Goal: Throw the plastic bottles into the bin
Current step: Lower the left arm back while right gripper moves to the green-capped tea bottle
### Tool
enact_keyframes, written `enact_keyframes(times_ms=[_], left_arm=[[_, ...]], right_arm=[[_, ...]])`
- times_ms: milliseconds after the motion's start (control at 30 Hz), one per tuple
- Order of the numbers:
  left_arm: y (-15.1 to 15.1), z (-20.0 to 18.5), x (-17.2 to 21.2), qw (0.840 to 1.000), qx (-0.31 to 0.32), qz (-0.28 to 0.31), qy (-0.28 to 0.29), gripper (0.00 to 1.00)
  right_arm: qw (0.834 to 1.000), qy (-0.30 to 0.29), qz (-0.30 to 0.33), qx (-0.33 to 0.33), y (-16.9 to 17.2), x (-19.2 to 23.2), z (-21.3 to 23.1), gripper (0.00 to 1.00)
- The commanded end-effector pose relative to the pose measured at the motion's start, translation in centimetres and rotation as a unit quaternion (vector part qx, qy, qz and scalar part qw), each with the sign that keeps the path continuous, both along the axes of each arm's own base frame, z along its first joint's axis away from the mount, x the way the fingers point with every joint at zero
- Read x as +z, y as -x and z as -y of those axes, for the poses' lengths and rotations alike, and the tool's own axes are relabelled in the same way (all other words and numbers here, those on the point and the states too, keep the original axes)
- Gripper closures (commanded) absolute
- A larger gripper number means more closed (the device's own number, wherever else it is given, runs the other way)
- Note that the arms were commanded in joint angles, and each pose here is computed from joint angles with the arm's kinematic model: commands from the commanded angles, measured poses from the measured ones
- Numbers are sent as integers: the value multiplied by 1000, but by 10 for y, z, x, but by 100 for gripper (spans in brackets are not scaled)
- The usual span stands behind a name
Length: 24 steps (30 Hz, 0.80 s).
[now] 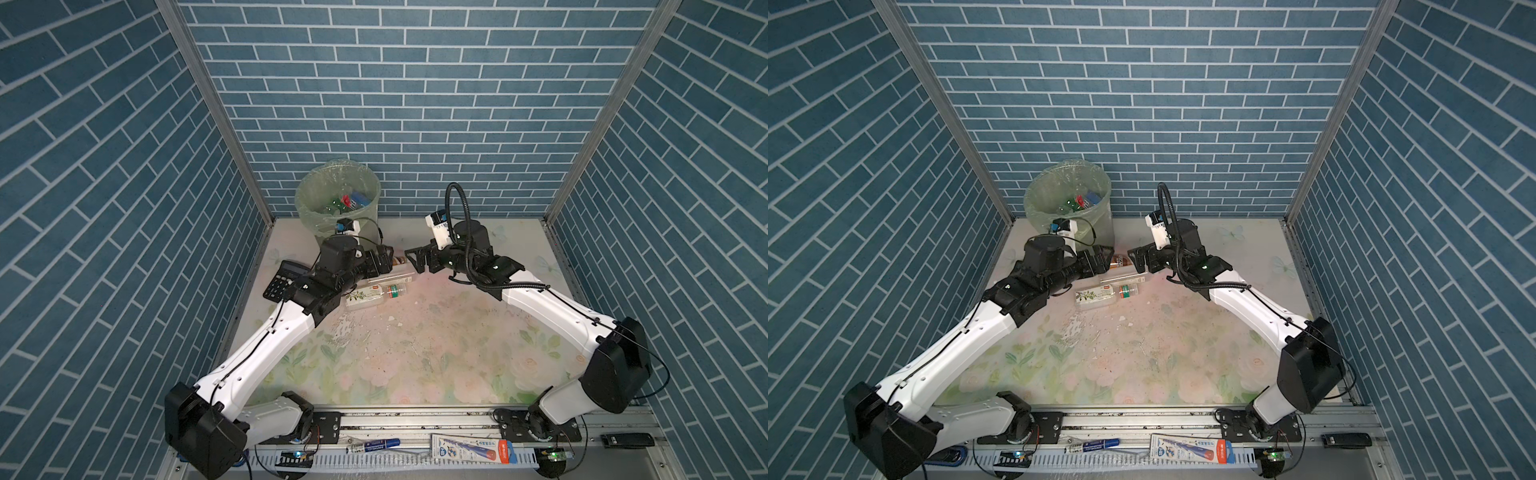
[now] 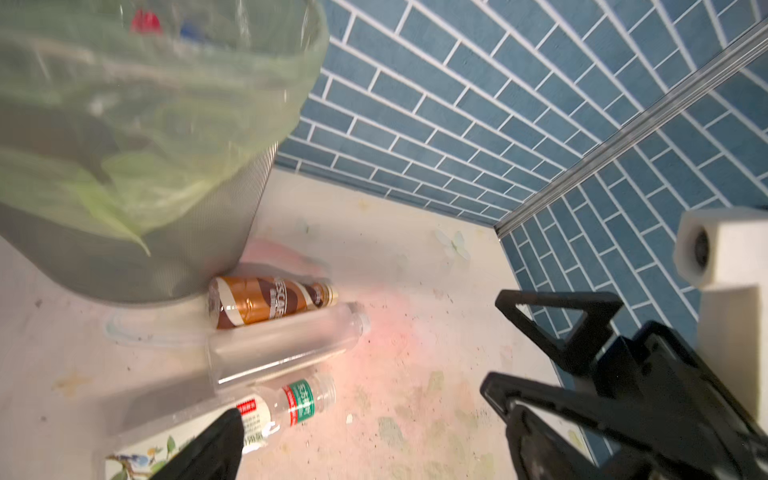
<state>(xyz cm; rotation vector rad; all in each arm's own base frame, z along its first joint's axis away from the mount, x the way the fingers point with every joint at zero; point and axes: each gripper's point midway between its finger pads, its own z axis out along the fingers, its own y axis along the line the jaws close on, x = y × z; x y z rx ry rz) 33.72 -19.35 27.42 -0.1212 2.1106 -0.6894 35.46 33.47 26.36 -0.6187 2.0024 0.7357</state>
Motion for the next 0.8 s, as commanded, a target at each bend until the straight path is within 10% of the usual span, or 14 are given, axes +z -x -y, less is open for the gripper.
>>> enact_keyframes(times_ms=[0, 767], left_arm=[[12, -13, -32, 998, 35, -39, 17, 1], [48, -76, -144, 972, 138, -181, 55, 1]], right_arm=[[999, -1, -37, 11, -3, -30, -11, 1], [980, -13, -188, 63, -7, -145, -68, 1]])
